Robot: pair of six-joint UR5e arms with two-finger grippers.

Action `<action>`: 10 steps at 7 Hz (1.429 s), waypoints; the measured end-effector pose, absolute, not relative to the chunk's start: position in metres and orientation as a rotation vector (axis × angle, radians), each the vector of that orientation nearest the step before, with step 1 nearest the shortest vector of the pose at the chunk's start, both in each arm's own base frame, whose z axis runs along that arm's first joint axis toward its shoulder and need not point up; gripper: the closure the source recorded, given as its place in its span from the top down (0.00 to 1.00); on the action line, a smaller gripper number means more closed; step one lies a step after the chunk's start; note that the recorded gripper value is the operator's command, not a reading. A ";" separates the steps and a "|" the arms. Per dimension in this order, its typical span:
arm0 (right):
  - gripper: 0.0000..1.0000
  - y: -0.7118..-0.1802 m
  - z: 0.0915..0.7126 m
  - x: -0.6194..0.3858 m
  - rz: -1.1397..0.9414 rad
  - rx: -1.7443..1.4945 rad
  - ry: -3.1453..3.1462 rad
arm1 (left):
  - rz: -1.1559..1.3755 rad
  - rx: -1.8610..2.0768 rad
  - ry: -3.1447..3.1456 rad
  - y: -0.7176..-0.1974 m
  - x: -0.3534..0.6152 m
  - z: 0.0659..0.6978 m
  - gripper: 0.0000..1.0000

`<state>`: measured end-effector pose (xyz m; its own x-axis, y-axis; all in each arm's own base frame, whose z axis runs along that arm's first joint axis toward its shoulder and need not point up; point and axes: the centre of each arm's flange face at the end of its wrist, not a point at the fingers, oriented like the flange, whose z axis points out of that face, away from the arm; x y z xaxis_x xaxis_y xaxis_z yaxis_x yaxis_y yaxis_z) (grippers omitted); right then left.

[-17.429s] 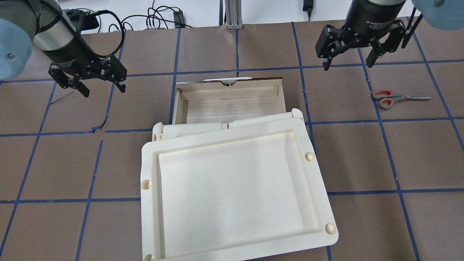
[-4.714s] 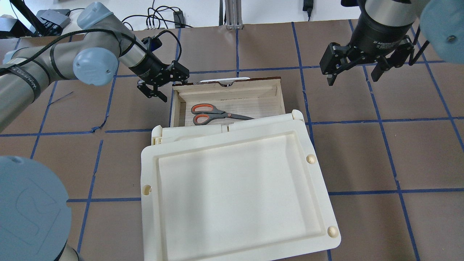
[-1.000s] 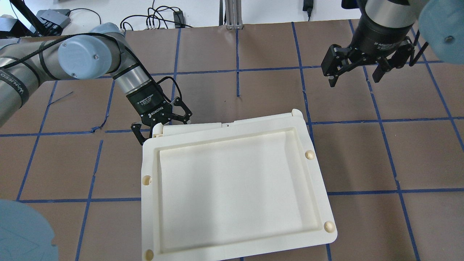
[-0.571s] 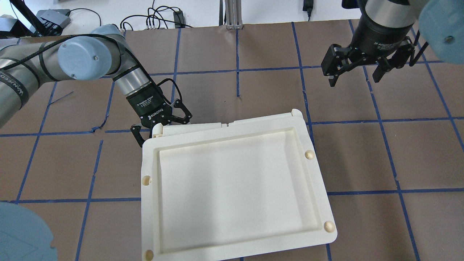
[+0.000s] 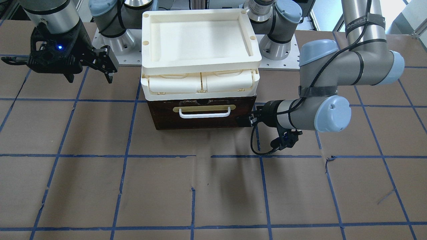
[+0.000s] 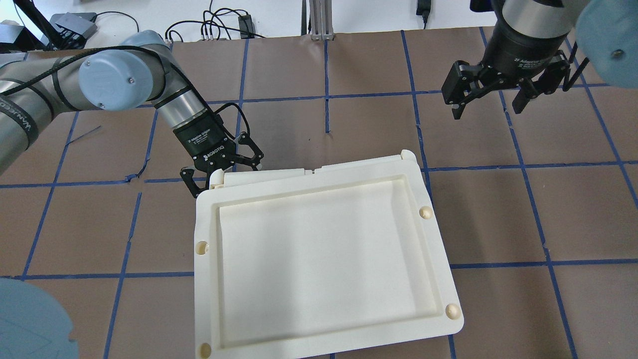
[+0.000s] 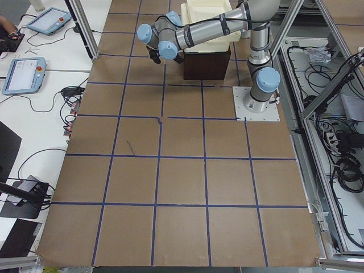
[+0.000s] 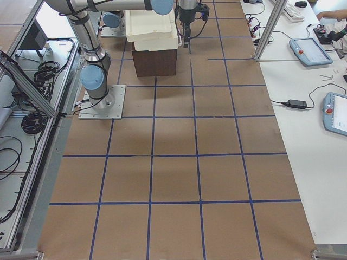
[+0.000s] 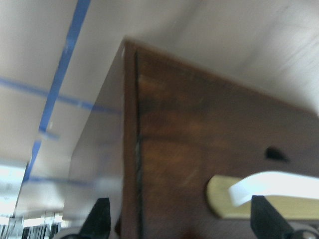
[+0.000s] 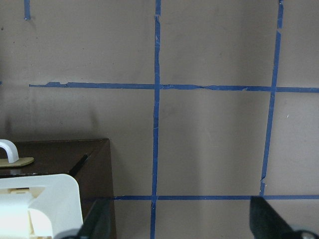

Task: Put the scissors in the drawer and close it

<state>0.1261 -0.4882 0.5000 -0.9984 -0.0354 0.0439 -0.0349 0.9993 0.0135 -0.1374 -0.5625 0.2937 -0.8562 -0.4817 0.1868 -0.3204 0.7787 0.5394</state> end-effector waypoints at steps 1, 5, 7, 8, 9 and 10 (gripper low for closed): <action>1.00 -0.488 0.500 0.126 -0.021 0.054 -3.097 | -0.516 0.555 -2.716 -0.577 -0.133 0.309 1.00; 1.00 -0.488 0.500 0.126 -0.020 0.054 -3.097 | -0.080 0.155 -3.070 -0.566 -0.073 0.411 1.00; 1.00 -0.488 0.499 0.126 -0.023 0.055 -3.097 | -0.085 0.164 -3.086 -0.540 -0.061 0.445 1.00; 1.00 -0.488 0.499 0.126 -0.023 0.054 -3.097 | -0.103 0.152 -3.085 -0.533 -0.066 0.446 1.00; 1.00 -0.488 0.500 0.126 -0.022 0.053 -3.097 | -0.115 0.134 -3.080 -0.530 -0.073 0.446 1.00; 1.00 -0.488 0.500 0.125 -0.022 0.052 -3.097 | -0.126 0.111 -3.058 -0.528 -0.080 0.443 1.00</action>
<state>0.1255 -0.4882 0.4995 -0.9984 -0.0339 0.0441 -0.0333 0.9993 0.0151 -0.0802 -0.5275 0.4429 -0.9943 -0.0757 0.0755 -0.0692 0.9940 0.0851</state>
